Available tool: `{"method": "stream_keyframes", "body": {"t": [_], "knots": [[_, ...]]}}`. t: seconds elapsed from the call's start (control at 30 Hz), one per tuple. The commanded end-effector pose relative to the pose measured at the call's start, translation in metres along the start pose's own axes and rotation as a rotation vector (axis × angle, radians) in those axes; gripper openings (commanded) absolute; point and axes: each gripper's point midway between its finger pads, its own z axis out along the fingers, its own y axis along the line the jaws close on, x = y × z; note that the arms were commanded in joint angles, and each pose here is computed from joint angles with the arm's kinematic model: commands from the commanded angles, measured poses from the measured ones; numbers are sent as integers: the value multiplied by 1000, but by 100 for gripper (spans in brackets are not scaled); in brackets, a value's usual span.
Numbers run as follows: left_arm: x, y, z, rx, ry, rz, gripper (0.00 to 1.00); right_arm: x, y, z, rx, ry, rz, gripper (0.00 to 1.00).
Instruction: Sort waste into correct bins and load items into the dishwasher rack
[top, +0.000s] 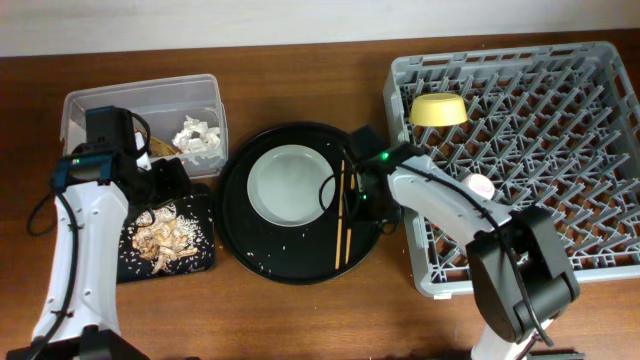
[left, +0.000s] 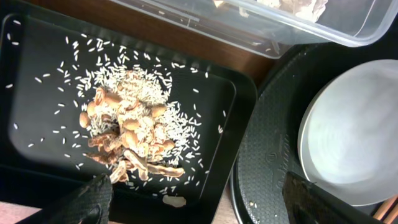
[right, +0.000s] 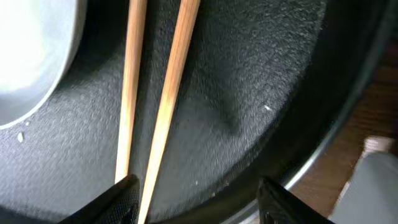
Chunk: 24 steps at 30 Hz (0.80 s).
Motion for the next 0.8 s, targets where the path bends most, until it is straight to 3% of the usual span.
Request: {"method": "stream_keyframes", "body": {"t": [0.0, 0.17, 0.4, 0.53, 0.6, 0.67, 0.77], "knots": [[-1, -1, -4, 5, -11, -3, 87, -2, 2, 3, 20, -30, 8, 61], [-1, -1, -4, 5, -11, -3, 87, -18, 6, 3, 90, -139, 62, 58], [-1, -1, -4, 5, -11, -3, 87, -13, -1, 30, 131, -80, 67, 54], [-1, -1, -4, 4, -11, -3, 87, -4, 1, 31, 114, -42, 84, 16], [-1, -1, -4, 4, -11, -3, 87, -6, 8, 31, 76, -42, 83, 5], [-1, -1, -4, 4, -11, -3, 87, -10, 13, 20, 53, -59, 82, 4], [-1, -1, -4, 4, -11, -3, 87, -27, 8, -49, 48, -123, 11, 4]]}}
